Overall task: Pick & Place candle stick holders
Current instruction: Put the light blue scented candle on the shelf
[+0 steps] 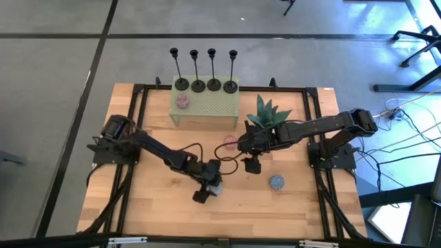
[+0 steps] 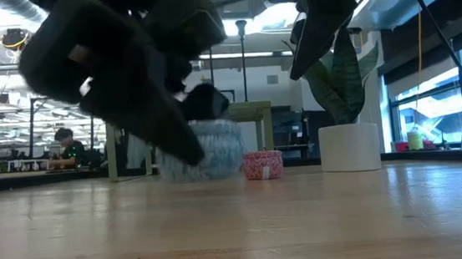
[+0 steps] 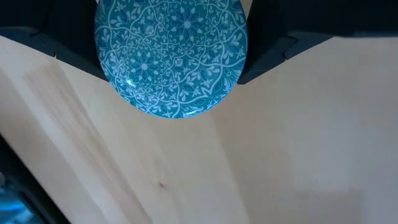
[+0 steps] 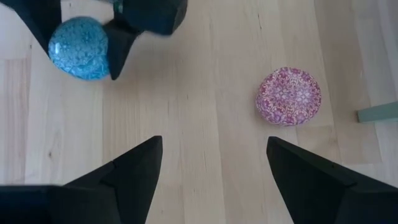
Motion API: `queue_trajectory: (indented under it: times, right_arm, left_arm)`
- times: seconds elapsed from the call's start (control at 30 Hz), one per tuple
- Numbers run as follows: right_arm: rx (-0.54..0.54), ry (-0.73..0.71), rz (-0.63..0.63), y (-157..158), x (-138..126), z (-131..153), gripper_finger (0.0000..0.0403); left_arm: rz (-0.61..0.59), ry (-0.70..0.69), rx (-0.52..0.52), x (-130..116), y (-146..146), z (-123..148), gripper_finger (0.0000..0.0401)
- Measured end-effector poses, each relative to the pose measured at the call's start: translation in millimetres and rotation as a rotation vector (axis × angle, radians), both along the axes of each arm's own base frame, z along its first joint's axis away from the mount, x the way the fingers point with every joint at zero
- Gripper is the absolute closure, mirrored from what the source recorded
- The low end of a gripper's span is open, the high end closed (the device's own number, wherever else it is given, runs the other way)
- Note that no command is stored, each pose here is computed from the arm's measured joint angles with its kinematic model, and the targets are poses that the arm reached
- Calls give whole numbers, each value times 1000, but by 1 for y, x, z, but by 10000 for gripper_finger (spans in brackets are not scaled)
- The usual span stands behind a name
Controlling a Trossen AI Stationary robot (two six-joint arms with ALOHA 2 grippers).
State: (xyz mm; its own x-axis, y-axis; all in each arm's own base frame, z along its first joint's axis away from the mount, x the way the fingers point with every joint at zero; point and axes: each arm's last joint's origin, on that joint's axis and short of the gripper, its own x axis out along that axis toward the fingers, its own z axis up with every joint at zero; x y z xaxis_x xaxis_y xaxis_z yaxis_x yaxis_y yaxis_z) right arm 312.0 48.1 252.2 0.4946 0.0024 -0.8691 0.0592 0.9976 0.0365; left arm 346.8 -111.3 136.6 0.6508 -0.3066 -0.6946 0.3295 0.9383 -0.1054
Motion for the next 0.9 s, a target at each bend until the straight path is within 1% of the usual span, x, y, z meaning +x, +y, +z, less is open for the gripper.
queue_trajectory:
  times: [0.1,0.27,0.43,0.53,0.63,0.77,0.9]
  right_arm:
    - [-1,0,-1,0,0,0,110]
    - [-1,-3,-1,0,0,0,110]
    - [0,-8,-1,0,1,0,110]
    - [0,-7,-1,0,1,0,110]
    - [0,-8,-1,0,1,0,110]
    - [1,-14,-1,0,1,1,110]
    - [2,-14,-1,0,1,1,109]
  left_arm:
    - [34,-33,49,-5,5,18,105]
    - [183,-58,157,-20,27,57,93]
    - [426,-91,310,-41,61,94,96]
    - [606,-119,380,-52,84,112,96]
    - [728,-132,406,-60,105,121,96]
    - [814,-133,412,-61,126,125,96]
    - [909,-112,462,-61,145,122,96]
